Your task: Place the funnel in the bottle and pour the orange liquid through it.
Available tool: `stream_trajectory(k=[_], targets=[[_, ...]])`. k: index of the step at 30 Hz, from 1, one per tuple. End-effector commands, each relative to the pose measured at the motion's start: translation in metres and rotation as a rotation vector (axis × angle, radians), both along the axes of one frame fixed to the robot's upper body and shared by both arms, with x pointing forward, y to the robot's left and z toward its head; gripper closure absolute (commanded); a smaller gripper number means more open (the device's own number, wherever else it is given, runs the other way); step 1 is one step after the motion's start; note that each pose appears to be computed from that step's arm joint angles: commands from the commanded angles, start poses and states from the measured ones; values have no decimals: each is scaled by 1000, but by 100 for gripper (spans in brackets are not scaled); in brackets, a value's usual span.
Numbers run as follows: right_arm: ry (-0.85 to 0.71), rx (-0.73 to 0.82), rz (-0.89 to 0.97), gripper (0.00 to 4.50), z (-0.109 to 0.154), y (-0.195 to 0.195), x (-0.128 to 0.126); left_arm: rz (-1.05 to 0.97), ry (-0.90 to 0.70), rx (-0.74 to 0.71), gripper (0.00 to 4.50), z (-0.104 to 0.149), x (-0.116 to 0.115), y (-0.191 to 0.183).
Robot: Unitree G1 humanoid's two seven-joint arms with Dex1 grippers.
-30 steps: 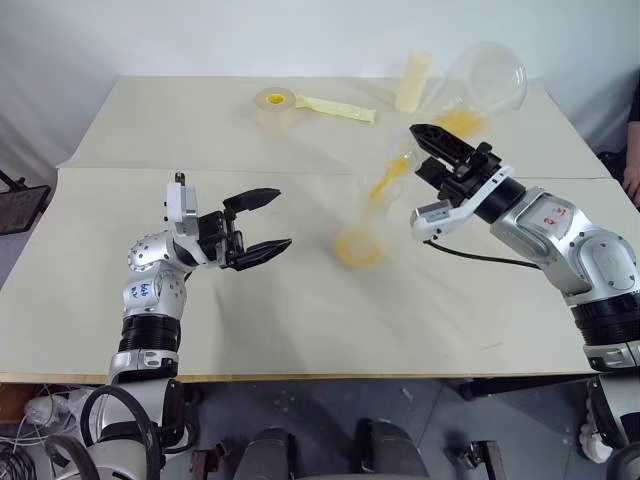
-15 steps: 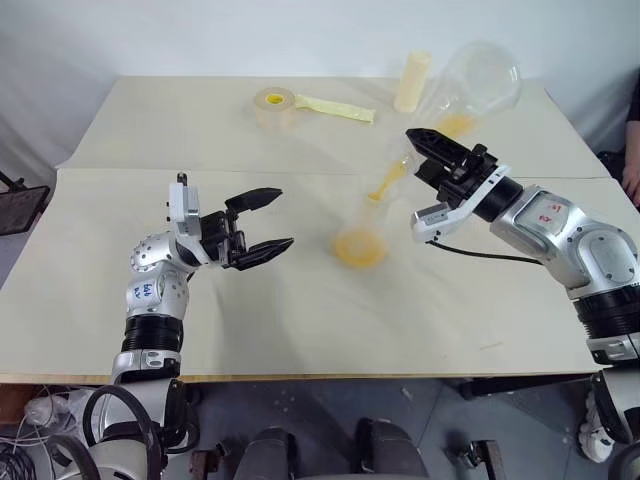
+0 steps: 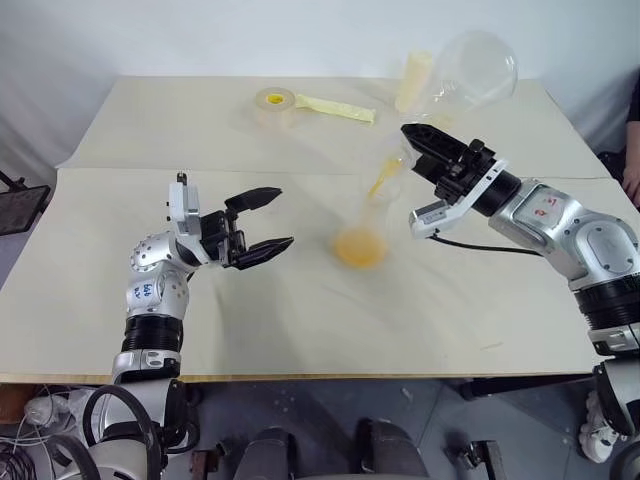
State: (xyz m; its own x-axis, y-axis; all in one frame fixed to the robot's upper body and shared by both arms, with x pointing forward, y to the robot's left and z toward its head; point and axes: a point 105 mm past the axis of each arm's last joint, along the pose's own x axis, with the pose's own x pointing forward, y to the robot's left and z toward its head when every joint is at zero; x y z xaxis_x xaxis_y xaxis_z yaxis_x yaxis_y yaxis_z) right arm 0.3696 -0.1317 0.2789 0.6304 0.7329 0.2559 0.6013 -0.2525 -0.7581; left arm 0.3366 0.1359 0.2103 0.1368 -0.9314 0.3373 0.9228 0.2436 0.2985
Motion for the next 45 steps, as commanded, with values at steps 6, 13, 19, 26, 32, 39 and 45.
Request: stream_trajectory(k=[6,13,19,26,32,39,45], targets=[[-74,-22,25,205,16,-1,-5,4,-47,-22,0,14,-1,4],[-100,-43,36,205,18,-1,-5,9,-46,-22,0,13,-1,4],[-107,-43,43,205,20,1,-5,10,-46,-22,0,13,0,4],[-57,32,63,205,22,4,-9,27,-37,-9,0,10,2,3],[133,344,54,205,28,-11,-5,42,-8,19,0,4,4,-2],[466,915,48,205,23,-55,6,95,46,82,0,-6,12,-7],[714,1396,87,205,-1,-95,11,129,104,71,0,-6,17,-12]])
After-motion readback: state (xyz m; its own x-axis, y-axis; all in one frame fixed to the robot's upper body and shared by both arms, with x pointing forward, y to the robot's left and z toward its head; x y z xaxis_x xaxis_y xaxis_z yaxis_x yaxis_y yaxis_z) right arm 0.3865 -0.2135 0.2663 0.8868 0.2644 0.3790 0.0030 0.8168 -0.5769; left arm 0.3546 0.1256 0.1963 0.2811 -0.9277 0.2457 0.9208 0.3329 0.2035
